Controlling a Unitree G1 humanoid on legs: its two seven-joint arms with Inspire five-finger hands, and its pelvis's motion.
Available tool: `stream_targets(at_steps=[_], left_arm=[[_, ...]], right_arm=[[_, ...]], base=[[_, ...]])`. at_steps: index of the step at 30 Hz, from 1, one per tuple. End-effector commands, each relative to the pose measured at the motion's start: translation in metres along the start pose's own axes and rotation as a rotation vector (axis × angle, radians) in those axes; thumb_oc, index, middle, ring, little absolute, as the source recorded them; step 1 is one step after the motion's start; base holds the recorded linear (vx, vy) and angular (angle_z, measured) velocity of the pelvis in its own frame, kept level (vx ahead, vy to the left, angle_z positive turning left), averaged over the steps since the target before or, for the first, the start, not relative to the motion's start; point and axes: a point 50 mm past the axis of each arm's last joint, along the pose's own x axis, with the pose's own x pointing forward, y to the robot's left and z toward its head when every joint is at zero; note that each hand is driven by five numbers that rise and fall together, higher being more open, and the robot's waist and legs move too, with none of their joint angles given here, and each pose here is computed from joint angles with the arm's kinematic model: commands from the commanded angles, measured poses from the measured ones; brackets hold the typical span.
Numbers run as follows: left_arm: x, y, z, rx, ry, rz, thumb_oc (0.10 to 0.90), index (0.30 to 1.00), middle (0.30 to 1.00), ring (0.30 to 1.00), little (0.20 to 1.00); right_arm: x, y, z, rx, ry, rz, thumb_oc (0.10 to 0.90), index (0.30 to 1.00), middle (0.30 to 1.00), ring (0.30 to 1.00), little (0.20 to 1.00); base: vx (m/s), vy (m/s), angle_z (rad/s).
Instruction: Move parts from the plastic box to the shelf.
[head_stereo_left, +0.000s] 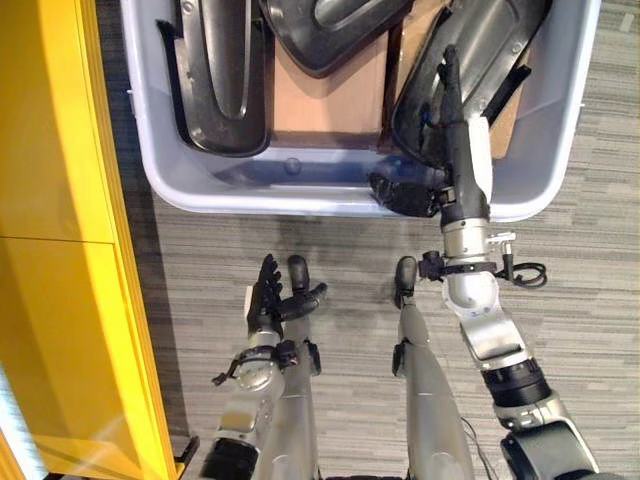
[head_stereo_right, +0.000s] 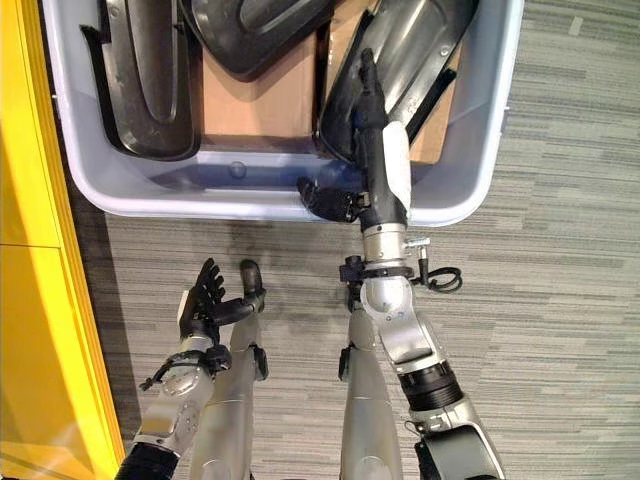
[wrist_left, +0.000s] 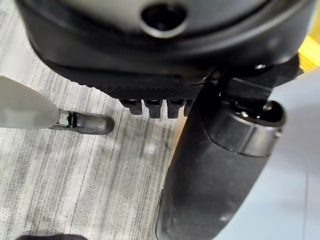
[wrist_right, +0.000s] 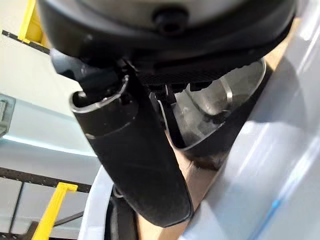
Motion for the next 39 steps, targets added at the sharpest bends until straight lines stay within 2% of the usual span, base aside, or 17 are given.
stream_targets(at_steps=[1, 4, 14, 24, 26, 29, 33, 36, 39], left_arm=[[-0.007, 0.019, 0.009, 0.041, -0.073, 0.044, 0.9, 1.0, 1.0, 1.0, 1.0], [-0.007, 0.017, 0.012, 0.045, -0.087, 0.043, 0.9, 1.0, 1.0, 1.0, 1.0], [-0.005, 0.013, 0.016, 0.049, -0.106, 0.032, 0.9, 1.0, 1.0, 1.0, 1.0], [-0.001, 0.011, 0.018, 0.045, -0.113, 0.027, 0.9, 1.0, 1.0, 1.0, 1.0], [-0.006, 0.013, 0.01, 0.049, -0.088, 0.028, 0.9, 1.0, 1.0, 1.0, 1.0], [0.0, 0.011, 0.019, 0.042, -0.117, 0.027, 0.9, 1.0, 1.0, 1.0, 1.0], [-0.005, 0.013, 0.012, 0.044, -0.094, 0.03, 0.9, 1.0, 1.0, 1.0, 1.0], [0.001, 0.011, 0.02, 0.039, -0.122, 0.028, 0.9, 1.0, 1.0, 1.0, 1.0], [-0.002, 0.009, 0.017, 0.034, -0.114, 0.02, 0.9, 1.0, 1.0, 1.0, 1.0]], right_arm=[[0.018, -0.03, 0.032, -0.113, -0.224, -0.188, 0.9, 1.0, 1.0, 1.0, 1.0], [0.025, -0.042, 0.022, -0.235, -0.214, -0.228, 0.9, 1.0, 1.0, 1.0, 1.0], [0.033, -0.052, -0.014, -0.365, -0.081, -0.252, 0.9, 1.0, 1.0, 1.0, 1.0], [0.034, -0.022, -0.049, -0.372, 0.08, -0.097, 0.9, 1.0, 1.0, 1.0, 1.0], [0.025, -0.016, -0.059, -0.383, 0.12, -0.059, 0.9, 1.0, 1.0, 1.0, 1.0], [0.036, -0.015, -0.058, -0.39, 0.122, -0.058, 0.9, 1.0, 1.0, 1.0, 1.0], [0.027, -0.005, -0.067, -0.386, 0.164, -0.015, 0.9, 1.0, 1.0, 1.0, 1.0], [0.036, -0.005, -0.062, -0.392, 0.143, -0.015, 0.9, 1.0, 1.0, 1.0, 1.0], [0.022, 0.006, -0.084, -0.44, 0.237, 0.071, 0.9, 1.0, 1.0, 1.0, 1.0]], base=[[-0.04, -0.013, -0.02], [0.01, -0.004, 0.03], [0.0, -0.001, 0.0], [0.0, 0.0, 0.0], [0.03, -0.001, 0.0], [-0.02, 0.0, 0.0], [0.01, 0.001, 0.0], [0.01, 0.004, 0.01], [0.0, -0.006, 0.0]])
